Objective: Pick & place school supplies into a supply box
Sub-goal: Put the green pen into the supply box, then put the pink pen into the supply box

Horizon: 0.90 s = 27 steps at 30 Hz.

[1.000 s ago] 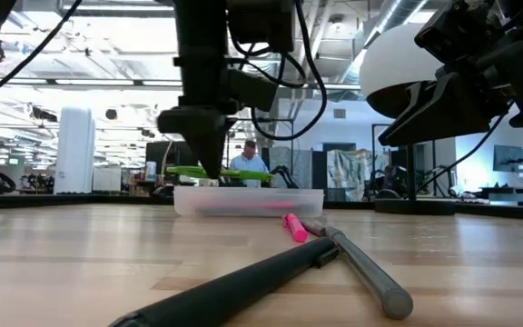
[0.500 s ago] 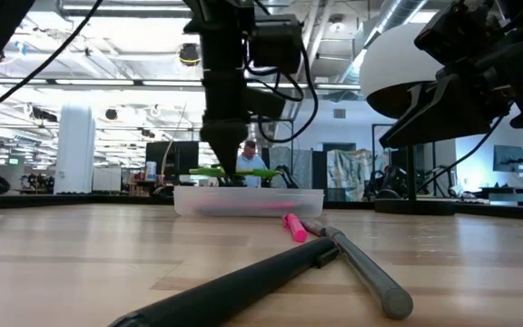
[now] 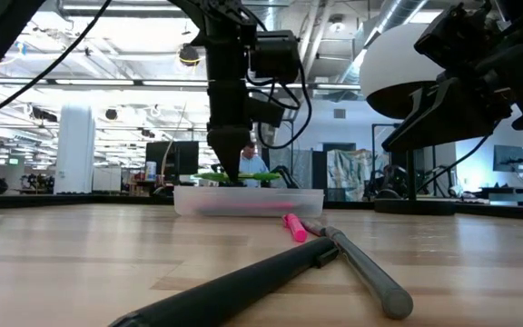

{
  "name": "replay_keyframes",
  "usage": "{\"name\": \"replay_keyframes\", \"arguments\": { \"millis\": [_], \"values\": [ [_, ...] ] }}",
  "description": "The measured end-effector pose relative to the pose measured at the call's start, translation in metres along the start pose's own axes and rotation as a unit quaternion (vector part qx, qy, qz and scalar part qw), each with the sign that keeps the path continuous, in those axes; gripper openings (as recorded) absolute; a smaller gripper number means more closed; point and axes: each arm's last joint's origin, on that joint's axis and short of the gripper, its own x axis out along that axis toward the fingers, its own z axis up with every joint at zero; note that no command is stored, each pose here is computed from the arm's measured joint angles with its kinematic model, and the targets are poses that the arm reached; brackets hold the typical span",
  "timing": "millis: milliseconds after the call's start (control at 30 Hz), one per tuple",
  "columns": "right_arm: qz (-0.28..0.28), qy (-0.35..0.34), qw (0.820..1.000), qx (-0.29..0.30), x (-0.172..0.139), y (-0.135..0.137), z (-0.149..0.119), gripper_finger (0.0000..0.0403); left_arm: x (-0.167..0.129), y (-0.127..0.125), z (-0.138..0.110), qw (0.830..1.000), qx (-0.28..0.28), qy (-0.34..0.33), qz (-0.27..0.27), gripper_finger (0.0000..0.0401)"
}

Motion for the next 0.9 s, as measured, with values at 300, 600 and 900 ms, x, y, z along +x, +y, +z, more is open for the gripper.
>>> {"name": "replay_keyframes", "arguments": {
  "millis": [300,600,900],
  "values": [
    [0.000,0.000,1.000,0.005,0.000,0.000,0.000,0.0122,0.000,0.000,0.003,1.000,0.006,-0.015,0.001,0.0066],
    [0.000,-0.001,1.000,0.010,0.000,0.000,0.000,0.0122,-0.001,-0.002,0.003,1.000,0.009,-0.014,0.003,0.0134],
    [0.001,-0.011,1.000,0.016,0.000,0.000,0.002,0.0122,-0.074,-0.038,-0.010,0.996,0.033,-0.085,-0.009,0.0132]
  ]
}}
